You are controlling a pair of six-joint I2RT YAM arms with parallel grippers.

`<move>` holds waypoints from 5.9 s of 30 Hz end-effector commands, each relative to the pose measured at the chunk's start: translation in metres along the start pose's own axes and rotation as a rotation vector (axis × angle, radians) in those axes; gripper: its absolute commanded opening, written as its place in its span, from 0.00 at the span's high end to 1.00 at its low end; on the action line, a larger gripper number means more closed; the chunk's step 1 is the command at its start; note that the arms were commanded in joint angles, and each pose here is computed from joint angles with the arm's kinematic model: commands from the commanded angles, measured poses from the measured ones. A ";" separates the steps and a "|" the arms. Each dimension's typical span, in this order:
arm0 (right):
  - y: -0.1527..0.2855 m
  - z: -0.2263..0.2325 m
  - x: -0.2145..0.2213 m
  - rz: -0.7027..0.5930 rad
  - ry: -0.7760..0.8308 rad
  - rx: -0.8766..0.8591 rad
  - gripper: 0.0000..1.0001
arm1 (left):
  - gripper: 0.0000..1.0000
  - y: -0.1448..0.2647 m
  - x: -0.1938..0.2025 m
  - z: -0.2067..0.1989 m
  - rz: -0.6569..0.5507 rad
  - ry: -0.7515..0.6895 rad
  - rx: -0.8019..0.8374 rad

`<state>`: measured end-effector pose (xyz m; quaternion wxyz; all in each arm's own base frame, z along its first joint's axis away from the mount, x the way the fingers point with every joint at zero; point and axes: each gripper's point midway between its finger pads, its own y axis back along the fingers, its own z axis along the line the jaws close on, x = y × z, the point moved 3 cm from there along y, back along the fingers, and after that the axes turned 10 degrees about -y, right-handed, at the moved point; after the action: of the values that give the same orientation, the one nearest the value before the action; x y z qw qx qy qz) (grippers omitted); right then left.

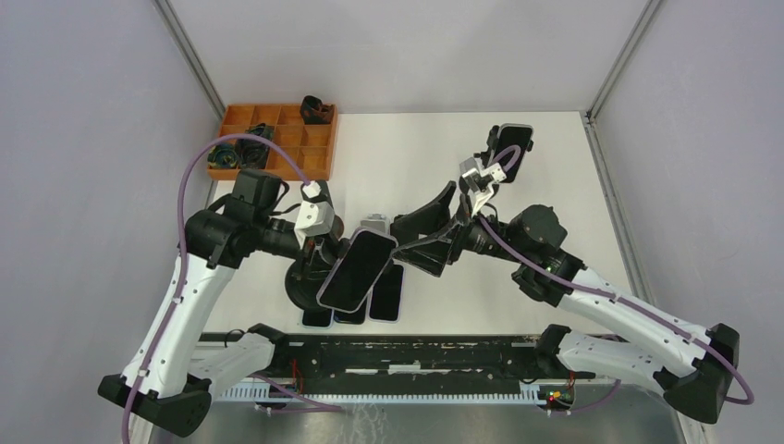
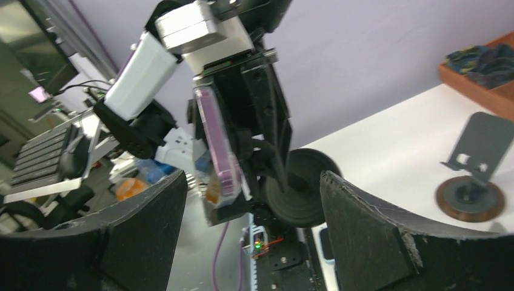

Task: Remove the phone from the phone stand

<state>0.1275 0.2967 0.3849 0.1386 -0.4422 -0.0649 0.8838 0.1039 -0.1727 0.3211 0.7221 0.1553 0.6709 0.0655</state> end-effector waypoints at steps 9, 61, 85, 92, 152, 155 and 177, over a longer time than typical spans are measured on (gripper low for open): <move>-0.014 0.046 0.002 0.012 0.097 -0.263 0.33 | 0.98 0.000 -0.021 -0.010 -0.105 -0.095 0.064; -0.039 0.047 0.026 0.100 0.184 -0.324 1.00 | 0.98 0.002 -0.008 -0.019 -0.052 -0.111 0.101; 0.005 0.080 -0.082 -0.221 0.352 -0.208 1.00 | 0.98 0.008 0.033 -0.026 0.111 -0.263 0.059; 0.015 0.090 -0.090 -0.288 0.349 -0.248 1.00 | 0.98 0.006 0.045 -0.028 0.124 -0.257 0.071; 0.088 -0.187 0.091 0.531 -0.062 0.593 1.00 | 0.98 0.020 -0.009 -0.017 0.068 -0.421 -0.032; 0.092 -0.207 0.109 0.577 -0.118 0.596 1.00 | 0.98 0.020 -0.009 -0.016 0.069 -0.427 -0.036; 0.130 -0.314 0.142 0.688 -0.083 0.936 0.59 | 0.98 0.018 -0.009 -0.009 0.070 -0.442 -0.047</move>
<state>0.2482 0.2154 0.0496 -0.0164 -0.2459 0.4544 0.8560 0.0939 -0.1500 0.3138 0.8308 0.2015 0.5106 0.0920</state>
